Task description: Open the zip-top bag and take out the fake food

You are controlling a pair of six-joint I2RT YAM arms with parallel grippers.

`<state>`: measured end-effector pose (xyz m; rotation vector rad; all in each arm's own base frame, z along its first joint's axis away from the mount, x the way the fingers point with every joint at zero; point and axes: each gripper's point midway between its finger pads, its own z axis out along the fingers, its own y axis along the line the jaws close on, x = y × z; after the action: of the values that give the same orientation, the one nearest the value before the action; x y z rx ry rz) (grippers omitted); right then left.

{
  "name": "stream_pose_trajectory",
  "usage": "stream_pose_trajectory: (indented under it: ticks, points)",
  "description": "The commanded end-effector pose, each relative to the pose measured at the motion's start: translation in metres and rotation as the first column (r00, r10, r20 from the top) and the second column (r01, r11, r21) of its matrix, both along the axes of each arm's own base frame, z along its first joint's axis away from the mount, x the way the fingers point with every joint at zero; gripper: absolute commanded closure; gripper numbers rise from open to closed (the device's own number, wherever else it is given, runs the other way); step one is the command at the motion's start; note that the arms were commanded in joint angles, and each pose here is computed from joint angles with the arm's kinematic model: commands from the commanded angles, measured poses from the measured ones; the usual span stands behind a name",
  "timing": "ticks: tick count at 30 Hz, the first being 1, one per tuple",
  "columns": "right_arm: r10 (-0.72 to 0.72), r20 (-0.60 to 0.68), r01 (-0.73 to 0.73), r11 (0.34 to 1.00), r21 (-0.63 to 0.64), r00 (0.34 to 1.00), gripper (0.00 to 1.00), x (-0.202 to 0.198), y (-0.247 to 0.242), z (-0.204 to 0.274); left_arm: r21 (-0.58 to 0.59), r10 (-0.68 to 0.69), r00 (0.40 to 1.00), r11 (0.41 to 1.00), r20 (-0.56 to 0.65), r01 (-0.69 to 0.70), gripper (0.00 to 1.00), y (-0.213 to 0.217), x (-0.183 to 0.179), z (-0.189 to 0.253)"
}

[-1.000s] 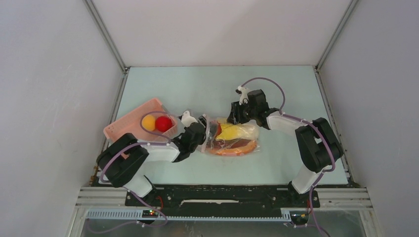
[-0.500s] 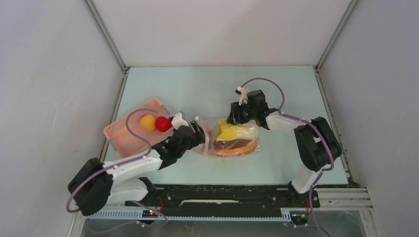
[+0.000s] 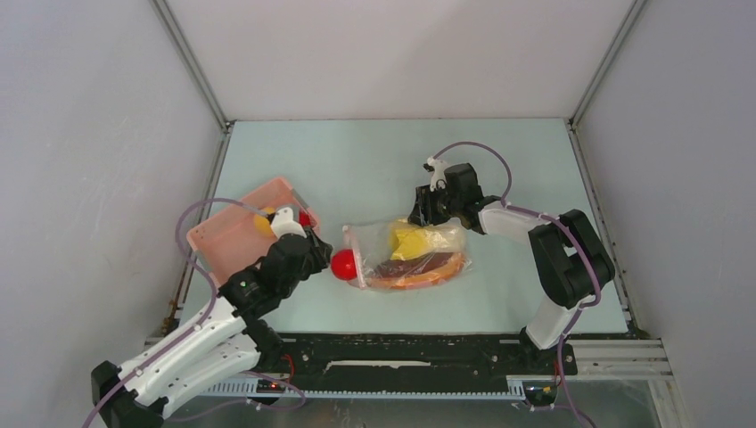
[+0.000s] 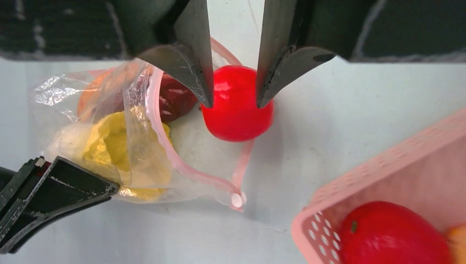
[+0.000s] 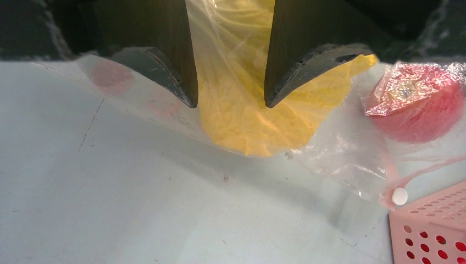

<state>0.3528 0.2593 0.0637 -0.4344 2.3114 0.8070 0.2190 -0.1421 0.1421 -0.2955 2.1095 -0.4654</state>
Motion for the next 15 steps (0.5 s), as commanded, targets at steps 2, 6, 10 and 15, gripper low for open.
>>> stream_pose_trajectory:
  ticks: [2,6,10,15]
  points:
    - [-0.01,0.005,0.01,1.0,-0.005,1.0,0.5,0.005,-0.002,-0.003,0.053,-0.015,1.0,0.999,0.021,0.014,0.61,0.014,-0.001,0.029]
    - [-0.007,0.009,0.007,1.0,0.002,1.0,0.49,0.005,-0.002,-0.002,0.059,-0.035,0.998,0.998,-0.046,0.037,0.4,0.006,-0.003,0.009]
    - [-0.002,0.008,0.002,1.0,0.001,1.0,0.49,0.004,-0.002,-0.002,0.02,-0.04,0.997,0.999,-0.061,0.041,0.2,-0.005,0.001,-0.009]
    - [-0.005,0.004,0.005,1.0,0.004,1.0,0.49,0.004,-0.004,-0.004,-0.021,-0.107,0.99,0.994,-0.096,0.106,0.11,-0.027,0.005,-0.023]
